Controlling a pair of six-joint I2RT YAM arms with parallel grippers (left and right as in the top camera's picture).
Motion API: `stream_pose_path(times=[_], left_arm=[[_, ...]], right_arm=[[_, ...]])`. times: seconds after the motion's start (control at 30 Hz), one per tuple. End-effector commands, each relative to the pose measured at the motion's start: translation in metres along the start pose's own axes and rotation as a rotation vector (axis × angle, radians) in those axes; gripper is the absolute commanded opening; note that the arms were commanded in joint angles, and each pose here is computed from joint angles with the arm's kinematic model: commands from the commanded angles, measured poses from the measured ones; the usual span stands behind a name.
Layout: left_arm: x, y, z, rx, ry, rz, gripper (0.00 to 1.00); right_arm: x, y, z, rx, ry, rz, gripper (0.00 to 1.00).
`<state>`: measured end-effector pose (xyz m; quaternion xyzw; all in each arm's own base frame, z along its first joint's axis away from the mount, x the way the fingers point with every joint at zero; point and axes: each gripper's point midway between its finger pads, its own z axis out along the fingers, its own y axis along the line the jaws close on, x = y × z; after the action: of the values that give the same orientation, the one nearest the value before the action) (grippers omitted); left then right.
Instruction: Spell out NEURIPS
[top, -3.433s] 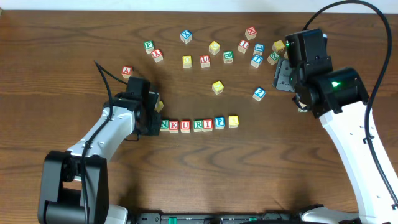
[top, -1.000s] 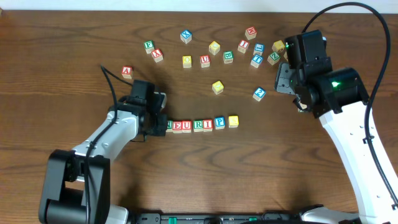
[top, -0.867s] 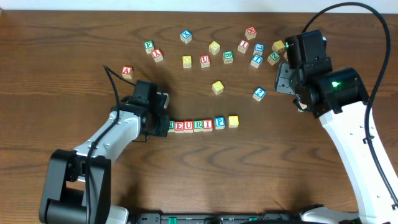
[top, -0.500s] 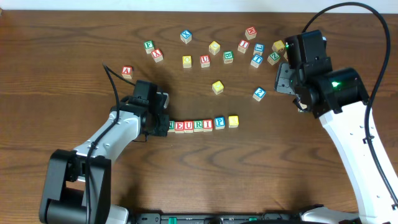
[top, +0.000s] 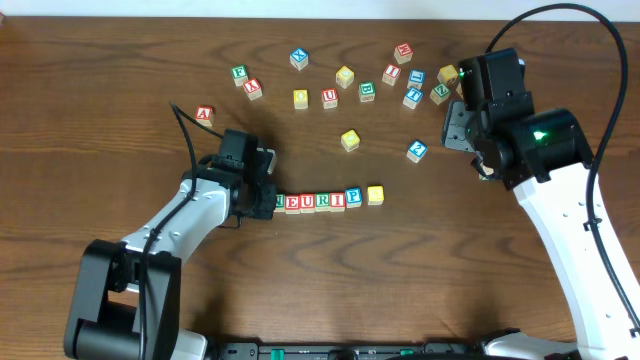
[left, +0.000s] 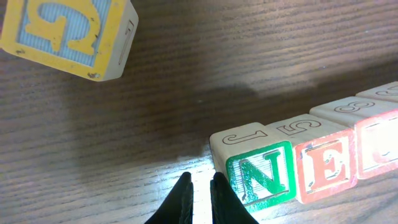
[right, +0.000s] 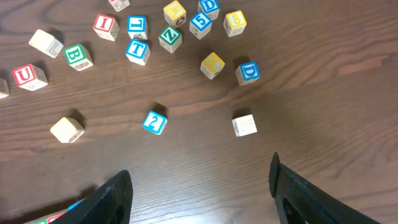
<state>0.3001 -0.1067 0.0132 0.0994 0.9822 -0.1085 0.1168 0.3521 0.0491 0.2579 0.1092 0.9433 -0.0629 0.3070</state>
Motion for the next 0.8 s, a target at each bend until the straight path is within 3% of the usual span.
stream_pose_path(times=[0.0, 0.77], left_arm=[[-0.003, -0.004, 0.002, 0.017, -0.001, -0.013, 0.11], [-0.01, -0.015, 0.0, 0.069, -0.02, -0.005, 0.11]], right_arm=[[-0.007, -0.004, -0.006, 0.001, -0.026, 0.005, 0.66], [-0.007, -0.004, -0.006, 0.001, -0.026, 0.005, 0.66]])
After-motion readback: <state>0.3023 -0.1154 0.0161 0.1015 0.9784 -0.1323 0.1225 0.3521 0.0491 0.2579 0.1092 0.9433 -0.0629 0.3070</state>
